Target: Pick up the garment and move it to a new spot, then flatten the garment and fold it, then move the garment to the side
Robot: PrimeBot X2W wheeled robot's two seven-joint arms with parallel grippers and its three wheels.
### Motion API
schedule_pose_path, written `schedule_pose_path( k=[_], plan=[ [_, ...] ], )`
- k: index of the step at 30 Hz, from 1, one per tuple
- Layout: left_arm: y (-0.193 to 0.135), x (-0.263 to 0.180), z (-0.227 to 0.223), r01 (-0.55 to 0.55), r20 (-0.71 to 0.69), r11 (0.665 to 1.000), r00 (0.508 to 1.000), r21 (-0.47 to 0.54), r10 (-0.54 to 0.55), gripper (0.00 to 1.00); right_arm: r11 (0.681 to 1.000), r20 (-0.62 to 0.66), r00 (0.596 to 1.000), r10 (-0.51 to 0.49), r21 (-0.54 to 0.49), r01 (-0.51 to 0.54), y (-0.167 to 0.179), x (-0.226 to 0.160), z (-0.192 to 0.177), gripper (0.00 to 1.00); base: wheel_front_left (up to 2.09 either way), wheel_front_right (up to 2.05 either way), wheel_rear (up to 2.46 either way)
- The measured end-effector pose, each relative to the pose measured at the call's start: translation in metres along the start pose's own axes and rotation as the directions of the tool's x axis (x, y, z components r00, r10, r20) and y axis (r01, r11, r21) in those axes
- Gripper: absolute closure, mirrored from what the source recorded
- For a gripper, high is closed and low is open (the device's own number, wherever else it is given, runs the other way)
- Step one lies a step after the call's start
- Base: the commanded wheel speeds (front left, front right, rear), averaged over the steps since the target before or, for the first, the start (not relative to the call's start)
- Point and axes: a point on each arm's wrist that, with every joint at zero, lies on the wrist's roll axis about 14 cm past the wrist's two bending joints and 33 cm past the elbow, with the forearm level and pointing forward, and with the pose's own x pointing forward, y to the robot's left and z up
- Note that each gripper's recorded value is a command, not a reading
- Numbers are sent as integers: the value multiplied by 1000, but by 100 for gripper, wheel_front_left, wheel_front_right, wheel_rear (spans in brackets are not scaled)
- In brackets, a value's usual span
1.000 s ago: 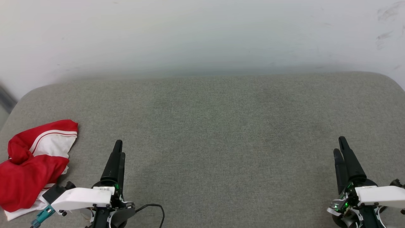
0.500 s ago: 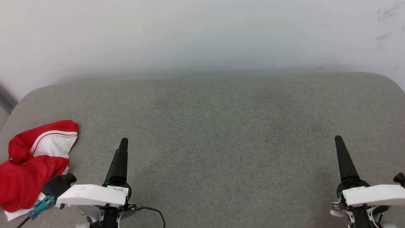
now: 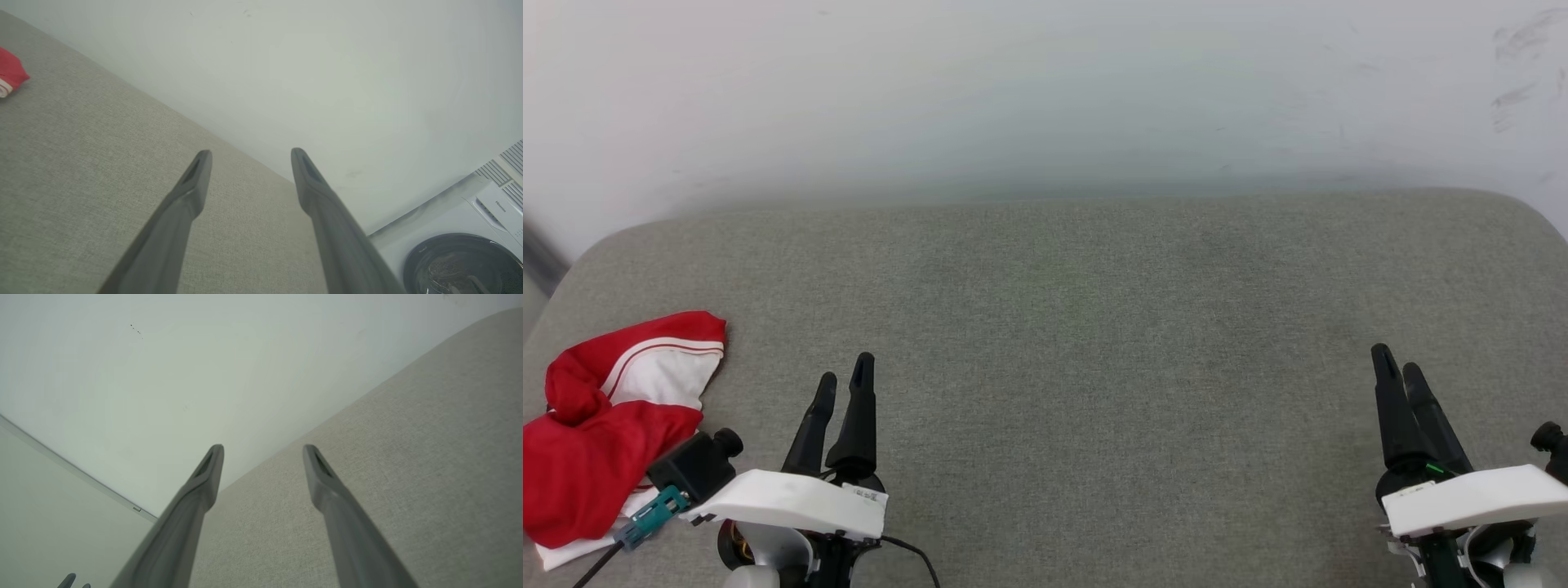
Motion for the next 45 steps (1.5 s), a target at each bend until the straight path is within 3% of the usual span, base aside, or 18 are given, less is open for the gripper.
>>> schedule_pose_path(
  k=[8, 19, 32, 45],
  plan=[
    [-4, -1, -2, 23, -5, 986, 1000, 166, -22, 0, 985, -23, 1000, 11, -174, -15, 3, -1, -1, 0, 0, 0, 0],
    [-7, -3, -4, 44, -12, 943, 999, 331, -42, 0, 935, -42, 999, 12, -355, -26, 4, -3, -3, 0, 0, 0, 0],
    [-6, -4, -10, 57, -29, 885, 998, 462, -49, 0, 878, -35, 999, 25, -478, -39, 8, -3, 0, 0, 0, 0, 0],
    [-5, -6, -14, 65, -34, 842, 998, 535, -56, 0, 845, -29, 998, 48, -532, -57, 15, -3, 2, 0, 0, 0, 0]
  ],
)
